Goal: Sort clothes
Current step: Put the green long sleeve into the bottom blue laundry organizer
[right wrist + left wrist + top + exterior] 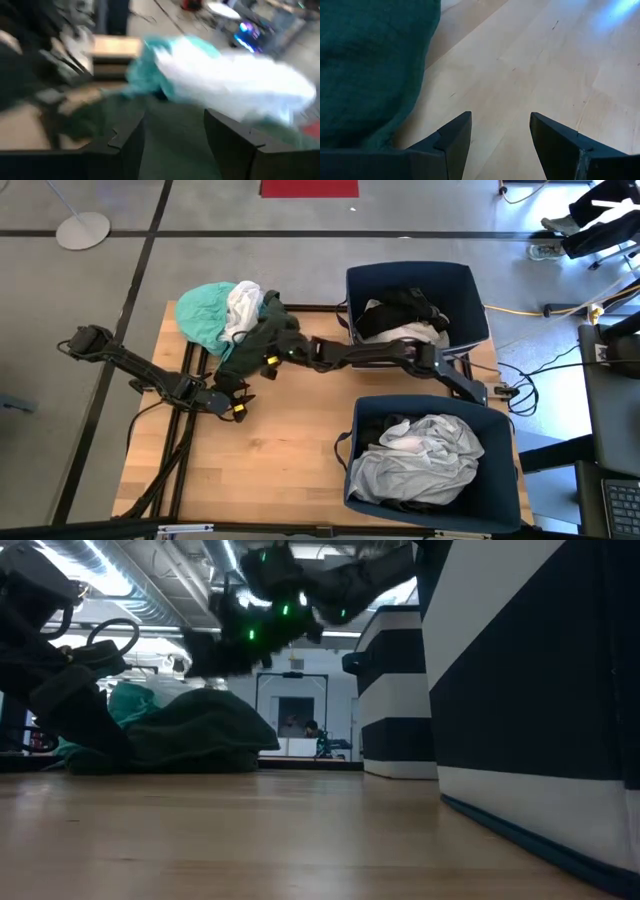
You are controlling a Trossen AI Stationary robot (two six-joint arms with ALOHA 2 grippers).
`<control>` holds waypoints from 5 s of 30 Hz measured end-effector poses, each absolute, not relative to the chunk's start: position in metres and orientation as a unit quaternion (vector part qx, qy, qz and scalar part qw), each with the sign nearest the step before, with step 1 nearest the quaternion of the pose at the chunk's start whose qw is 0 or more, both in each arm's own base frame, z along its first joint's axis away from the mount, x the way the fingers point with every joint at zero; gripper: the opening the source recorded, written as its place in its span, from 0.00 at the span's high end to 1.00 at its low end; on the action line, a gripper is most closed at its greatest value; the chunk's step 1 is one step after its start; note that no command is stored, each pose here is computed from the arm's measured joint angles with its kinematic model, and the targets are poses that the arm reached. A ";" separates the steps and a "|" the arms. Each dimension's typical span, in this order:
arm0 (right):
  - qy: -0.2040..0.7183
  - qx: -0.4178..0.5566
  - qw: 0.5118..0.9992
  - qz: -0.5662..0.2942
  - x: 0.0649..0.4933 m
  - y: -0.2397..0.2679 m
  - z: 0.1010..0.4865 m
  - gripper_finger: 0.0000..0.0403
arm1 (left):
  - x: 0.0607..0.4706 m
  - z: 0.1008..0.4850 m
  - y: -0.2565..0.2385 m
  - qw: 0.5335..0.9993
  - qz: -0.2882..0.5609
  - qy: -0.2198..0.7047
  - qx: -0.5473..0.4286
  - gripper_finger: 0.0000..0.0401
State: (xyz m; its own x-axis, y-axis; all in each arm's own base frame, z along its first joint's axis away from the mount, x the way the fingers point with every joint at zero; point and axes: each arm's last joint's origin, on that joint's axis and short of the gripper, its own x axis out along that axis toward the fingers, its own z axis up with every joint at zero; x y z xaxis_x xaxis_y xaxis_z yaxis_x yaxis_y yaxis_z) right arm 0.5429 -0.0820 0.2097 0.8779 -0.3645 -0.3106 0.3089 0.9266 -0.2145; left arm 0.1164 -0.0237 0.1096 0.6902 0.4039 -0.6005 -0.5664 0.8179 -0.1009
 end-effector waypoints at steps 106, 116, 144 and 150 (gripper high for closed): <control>0.465 -0.079 0.876 -0.099 0.514 0.017 0.247 0.10 | 0.116 0.109 -0.024 0.908 0.269 0.290 -0.141 0.52; 0.481 -0.038 0.873 -0.077 0.522 0.006 0.184 0.06 | 0.117 0.109 -0.024 0.907 0.269 0.287 -0.147 0.52; 0.449 0.092 0.883 -0.102 0.513 -0.005 0.098 0.72 | 0.116 0.109 -0.023 0.906 0.272 0.286 -0.153 0.52; 0.440 0.069 0.884 -0.143 0.513 -0.005 0.098 0.89 | 0.116 0.109 -0.023 0.906 0.272 0.286 -0.153 0.52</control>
State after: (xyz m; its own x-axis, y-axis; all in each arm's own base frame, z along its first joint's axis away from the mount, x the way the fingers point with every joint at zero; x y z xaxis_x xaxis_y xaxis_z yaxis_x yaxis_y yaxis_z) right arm 0.5128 -0.0045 0.0985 0.5718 -0.1913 -0.7978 0.3134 0.9496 -0.0031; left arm 0.1162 -0.0235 0.1091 0.6884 0.4053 -0.6016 -0.5806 0.8050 -0.1220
